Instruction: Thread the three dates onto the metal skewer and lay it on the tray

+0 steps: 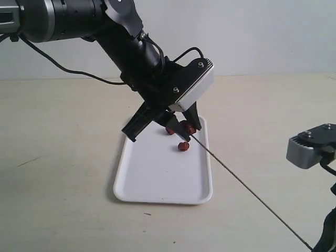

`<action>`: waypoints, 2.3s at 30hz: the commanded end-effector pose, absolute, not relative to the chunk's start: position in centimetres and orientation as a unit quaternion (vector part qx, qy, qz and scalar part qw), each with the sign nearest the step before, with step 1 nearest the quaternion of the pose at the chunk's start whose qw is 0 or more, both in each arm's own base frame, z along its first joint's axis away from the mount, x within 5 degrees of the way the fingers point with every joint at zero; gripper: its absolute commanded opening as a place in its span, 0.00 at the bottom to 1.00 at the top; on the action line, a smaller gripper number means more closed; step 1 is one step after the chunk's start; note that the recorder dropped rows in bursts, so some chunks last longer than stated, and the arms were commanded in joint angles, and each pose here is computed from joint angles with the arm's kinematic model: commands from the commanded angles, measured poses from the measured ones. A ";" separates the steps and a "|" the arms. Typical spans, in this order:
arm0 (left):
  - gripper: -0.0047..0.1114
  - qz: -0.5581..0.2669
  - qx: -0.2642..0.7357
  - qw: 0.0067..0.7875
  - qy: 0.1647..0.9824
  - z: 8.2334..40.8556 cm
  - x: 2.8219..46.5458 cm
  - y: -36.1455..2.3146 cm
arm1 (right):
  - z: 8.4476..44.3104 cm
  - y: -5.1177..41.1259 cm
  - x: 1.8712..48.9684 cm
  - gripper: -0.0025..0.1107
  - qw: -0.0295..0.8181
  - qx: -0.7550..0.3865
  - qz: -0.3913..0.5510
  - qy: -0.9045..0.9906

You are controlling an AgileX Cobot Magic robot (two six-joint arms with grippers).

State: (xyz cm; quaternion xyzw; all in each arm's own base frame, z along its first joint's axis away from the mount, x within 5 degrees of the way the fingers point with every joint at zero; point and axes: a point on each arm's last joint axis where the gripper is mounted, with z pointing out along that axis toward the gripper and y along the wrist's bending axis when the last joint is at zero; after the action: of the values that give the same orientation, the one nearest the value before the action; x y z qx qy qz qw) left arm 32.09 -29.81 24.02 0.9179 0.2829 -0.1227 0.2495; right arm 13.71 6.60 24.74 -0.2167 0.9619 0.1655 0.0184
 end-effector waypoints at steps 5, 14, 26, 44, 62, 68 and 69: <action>0.30 -0.121 0.915 0.257 0.286 24.6 32.1 -29.7 | 25.2 6.6 13.8 0.02 0.033 -0.220 0.167 0.961; 0.29 -0.121 0.915 0.257 0.286 24.6 32.1 -29.7 | 23.9 6.9 14.7 0.02 -0.007 -0.210 0.168 0.963; 0.29 -0.124 0.916 0.254 0.285 24.5 32.0 -29.6 | 23.7 7.3 15.3 0.02 0.010 -0.208 0.182 0.961; 0.29 -0.124 0.916 0.254 0.285 24.5 32.0 -29.6 | 24.5 6.3 13.0 0.02 0.024 -0.208 0.160 0.965; 0.29 -0.124 0.916 0.254 0.285 24.5 32.0 -29.6 | 23.8 6.7 13.9 0.02 0.013 -0.210 0.170 0.963; 0.29 -0.124 0.916 0.254 0.285 24.5 32.0 -29.6 | 23.6 6.8 14.6 0.02 0.035 -0.203 0.167 0.964; 0.29 -0.124 0.916 0.254 0.285 24.5 32.0 -29.6 | 23.5 6.8 14.7 0.02 0.037 -0.203 0.166 0.964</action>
State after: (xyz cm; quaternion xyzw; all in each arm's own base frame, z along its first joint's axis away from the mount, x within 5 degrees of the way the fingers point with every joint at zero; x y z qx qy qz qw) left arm 32.10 -29.80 24.01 0.9182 0.2827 -0.1220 0.2491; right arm 14.23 6.74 23.63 -0.2043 0.9645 0.1663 0.0195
